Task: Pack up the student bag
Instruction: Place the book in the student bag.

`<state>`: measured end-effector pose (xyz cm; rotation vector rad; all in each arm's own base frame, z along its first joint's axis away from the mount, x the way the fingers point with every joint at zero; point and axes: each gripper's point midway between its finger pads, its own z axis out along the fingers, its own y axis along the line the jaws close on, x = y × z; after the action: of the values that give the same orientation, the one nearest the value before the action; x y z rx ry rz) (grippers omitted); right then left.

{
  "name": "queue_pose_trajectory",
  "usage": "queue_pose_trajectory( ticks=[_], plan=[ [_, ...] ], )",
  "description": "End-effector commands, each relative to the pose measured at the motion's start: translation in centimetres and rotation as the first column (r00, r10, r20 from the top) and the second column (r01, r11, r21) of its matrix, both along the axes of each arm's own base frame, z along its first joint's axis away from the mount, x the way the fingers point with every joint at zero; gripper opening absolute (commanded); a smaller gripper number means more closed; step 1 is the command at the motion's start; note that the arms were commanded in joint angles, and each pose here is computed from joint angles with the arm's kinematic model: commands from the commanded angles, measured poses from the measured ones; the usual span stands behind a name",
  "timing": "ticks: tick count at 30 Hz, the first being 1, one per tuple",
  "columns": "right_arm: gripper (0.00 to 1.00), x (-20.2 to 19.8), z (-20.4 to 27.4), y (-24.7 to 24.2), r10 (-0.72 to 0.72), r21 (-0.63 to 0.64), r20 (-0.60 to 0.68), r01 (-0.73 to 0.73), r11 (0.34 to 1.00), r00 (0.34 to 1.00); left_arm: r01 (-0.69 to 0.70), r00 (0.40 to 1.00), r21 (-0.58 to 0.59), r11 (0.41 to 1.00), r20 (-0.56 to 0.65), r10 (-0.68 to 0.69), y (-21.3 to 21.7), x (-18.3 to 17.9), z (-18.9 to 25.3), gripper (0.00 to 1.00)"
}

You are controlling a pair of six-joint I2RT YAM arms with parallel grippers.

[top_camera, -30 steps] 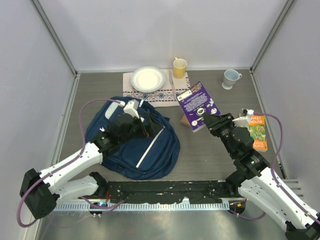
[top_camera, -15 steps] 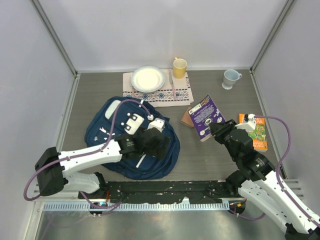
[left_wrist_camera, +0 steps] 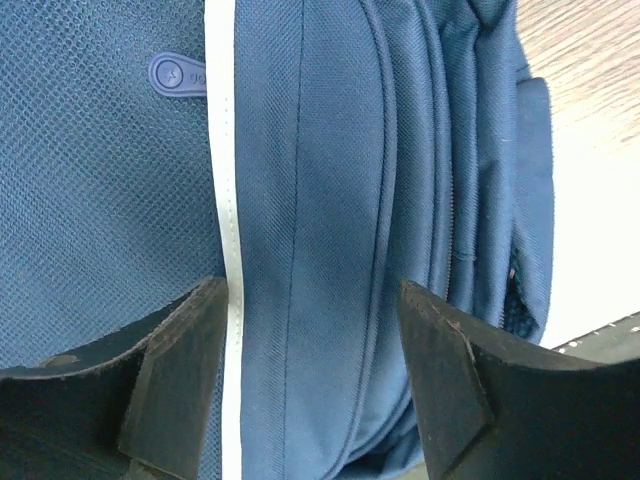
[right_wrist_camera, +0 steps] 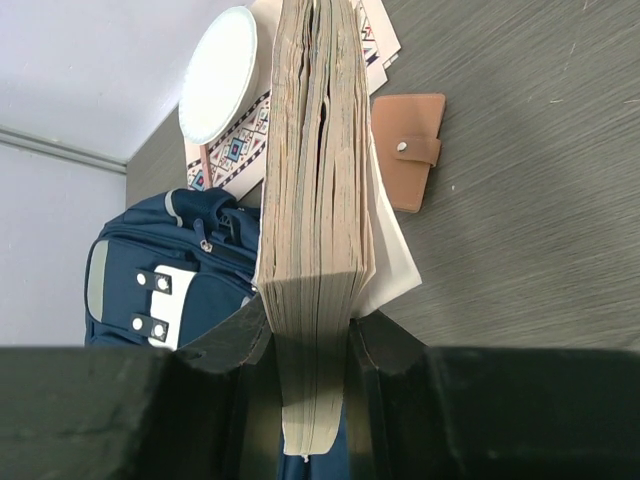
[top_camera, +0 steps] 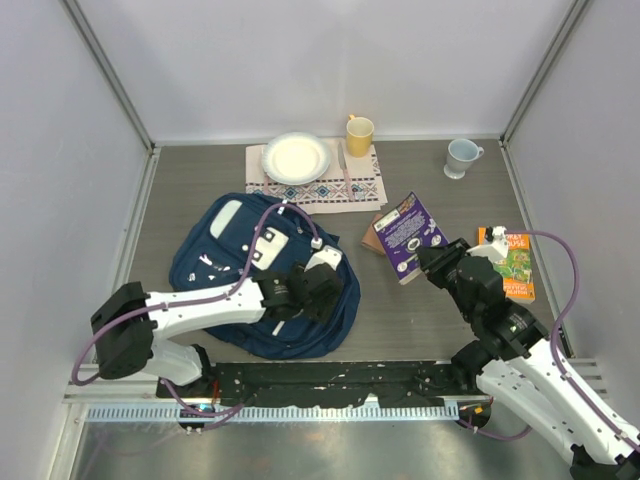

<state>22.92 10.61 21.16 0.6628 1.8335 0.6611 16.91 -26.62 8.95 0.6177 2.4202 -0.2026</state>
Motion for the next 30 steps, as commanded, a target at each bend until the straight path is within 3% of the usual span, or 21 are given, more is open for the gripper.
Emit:
queue_pose_trajectory(
  ticks=[1,11,12,17,23,30],
  plan=[
    [0.01,0.6,3.6,0.2,-0.024,0.09,0.101,0.015,0.996,0.995,-0.003,0.999,0.012,1.0,0.034,0.003,-1.1,0.9,0.3,0.61],
    [0.01,0.1,3.8,-0.3,-0.025,0.089,0.108,0.016,0.996,0.994,-0.043,0.997,0.029,0.999,0.072,0.041,-0.9,1.3,0.6,0.14],
    [0.01,0.0,3.8,-0.3,-0.023,0.09,0.107,0.013,0.996,0.994,-0.046,0.996,0.021,0.999,0.077,0.044,-0.8,1.4,1.1,0.0],
    [0.01,-0.7,3.8,-0.1,0.007,0.09,0.099,-0.016,0.996,0.995,-0.051,0.99,-0.003,0.999,0.134,0.051,-0.6,2.0,4.1,0.0],
    [0.01,-1.9,2.3,0.3,0.069,0.069,0.053,-0.072,0.995,0.996,-0.062,0.96,-0.122,0.991,0.263,0.093,0.1,3.3,11.7,0.0],
    [0.01,-4.6,3.8,4.1,0.32,0.125,0.107,-0.332,0.935,0.941,-0.091,0.914,-0.211,0.973,0.37,0.166,2.5,4.0,18.6,0.0]
  ],
)
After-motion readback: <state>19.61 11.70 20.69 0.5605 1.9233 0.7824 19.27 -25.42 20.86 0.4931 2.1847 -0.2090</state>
